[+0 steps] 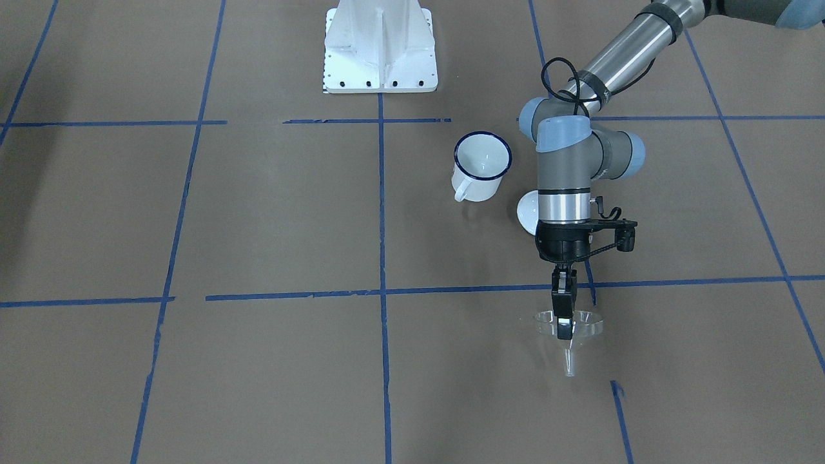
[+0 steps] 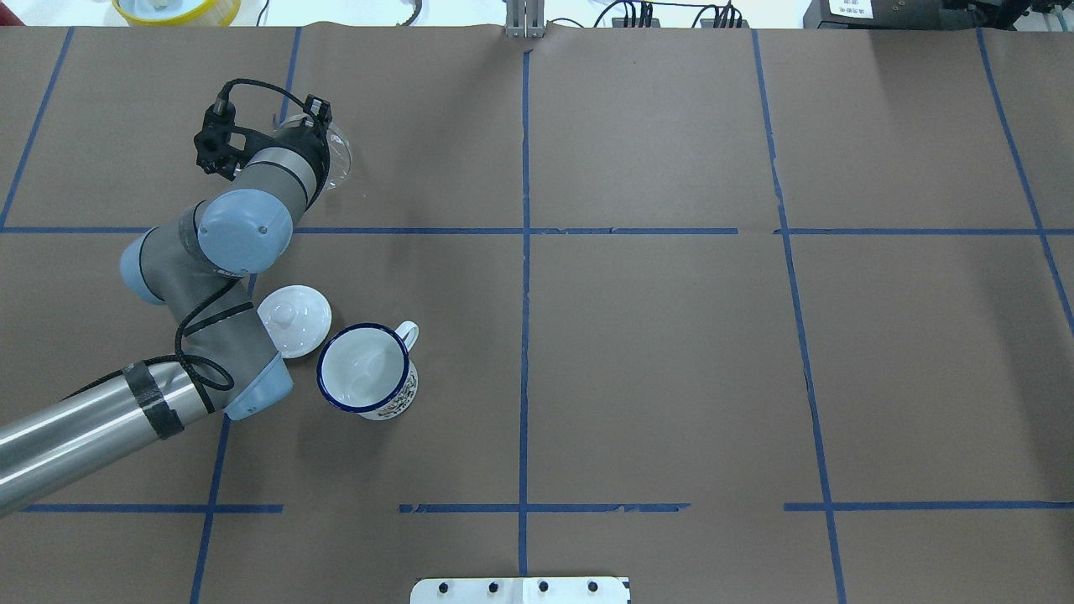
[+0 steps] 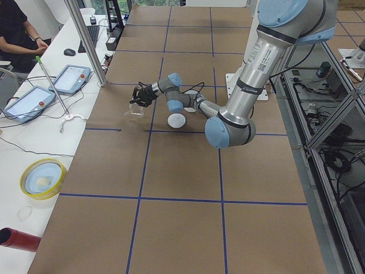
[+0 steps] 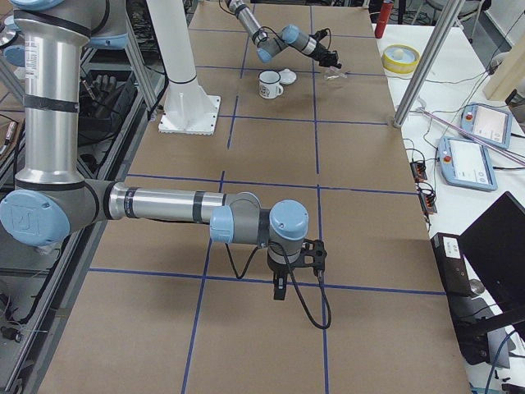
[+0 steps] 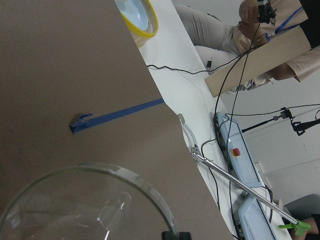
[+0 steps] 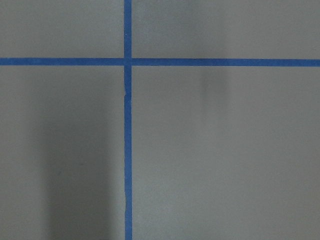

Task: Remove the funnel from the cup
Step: 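Lower the held funnel onto the table beyond the white lid, then open the left gripper to release the funnel and raise it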

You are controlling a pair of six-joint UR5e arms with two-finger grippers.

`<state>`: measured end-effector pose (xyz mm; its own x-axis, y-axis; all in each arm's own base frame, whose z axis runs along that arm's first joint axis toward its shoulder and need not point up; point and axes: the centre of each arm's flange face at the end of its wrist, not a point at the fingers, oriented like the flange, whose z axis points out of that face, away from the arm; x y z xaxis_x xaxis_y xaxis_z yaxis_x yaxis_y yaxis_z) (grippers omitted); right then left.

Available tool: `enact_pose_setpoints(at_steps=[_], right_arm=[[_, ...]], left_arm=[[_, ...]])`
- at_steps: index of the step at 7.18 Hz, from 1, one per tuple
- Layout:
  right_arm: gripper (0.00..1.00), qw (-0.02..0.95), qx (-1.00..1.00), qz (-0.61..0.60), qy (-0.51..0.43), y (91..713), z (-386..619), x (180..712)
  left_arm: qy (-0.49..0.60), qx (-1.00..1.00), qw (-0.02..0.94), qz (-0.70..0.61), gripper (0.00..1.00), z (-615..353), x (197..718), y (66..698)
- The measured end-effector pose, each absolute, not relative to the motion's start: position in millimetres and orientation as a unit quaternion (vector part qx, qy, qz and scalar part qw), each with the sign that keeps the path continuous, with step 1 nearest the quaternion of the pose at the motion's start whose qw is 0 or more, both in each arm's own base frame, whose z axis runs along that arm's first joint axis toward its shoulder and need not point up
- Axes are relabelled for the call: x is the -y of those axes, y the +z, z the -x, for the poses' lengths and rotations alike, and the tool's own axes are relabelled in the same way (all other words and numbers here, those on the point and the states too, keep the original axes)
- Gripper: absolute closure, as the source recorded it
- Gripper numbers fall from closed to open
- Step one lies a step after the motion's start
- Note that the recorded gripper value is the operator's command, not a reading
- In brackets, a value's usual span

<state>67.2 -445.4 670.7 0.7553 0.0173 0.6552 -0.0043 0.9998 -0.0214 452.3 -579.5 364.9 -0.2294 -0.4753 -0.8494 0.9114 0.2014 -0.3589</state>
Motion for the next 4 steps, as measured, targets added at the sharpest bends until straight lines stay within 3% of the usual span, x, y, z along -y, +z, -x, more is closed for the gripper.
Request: enact_pose_setpoints(at_steps=[1, 3, 4], right_arm=[[0.00, 0.937, 0.350, 0.009, 0.006, 670.6, -67.1, 445.4], [0.00, 0.937, 0.350, 0.009, 0.006, 670.1, -67.2, 445.4], [0.00, 0.937, 0.350, 0.009, 0.006, 670.1, -67.2, 445.4]], left_arm=[[-0.595, -0.510, 0.584, -0.213, 0.62, -453.4, 579.7, 366.7], [-0.594, -0.506, 0.589, -0.212, 0.00, -457.2, 578.7, 372.4], [-0.592, -0.504, 0.593, -0.211, 0.00, -461.1, 576.1, 375.5]])
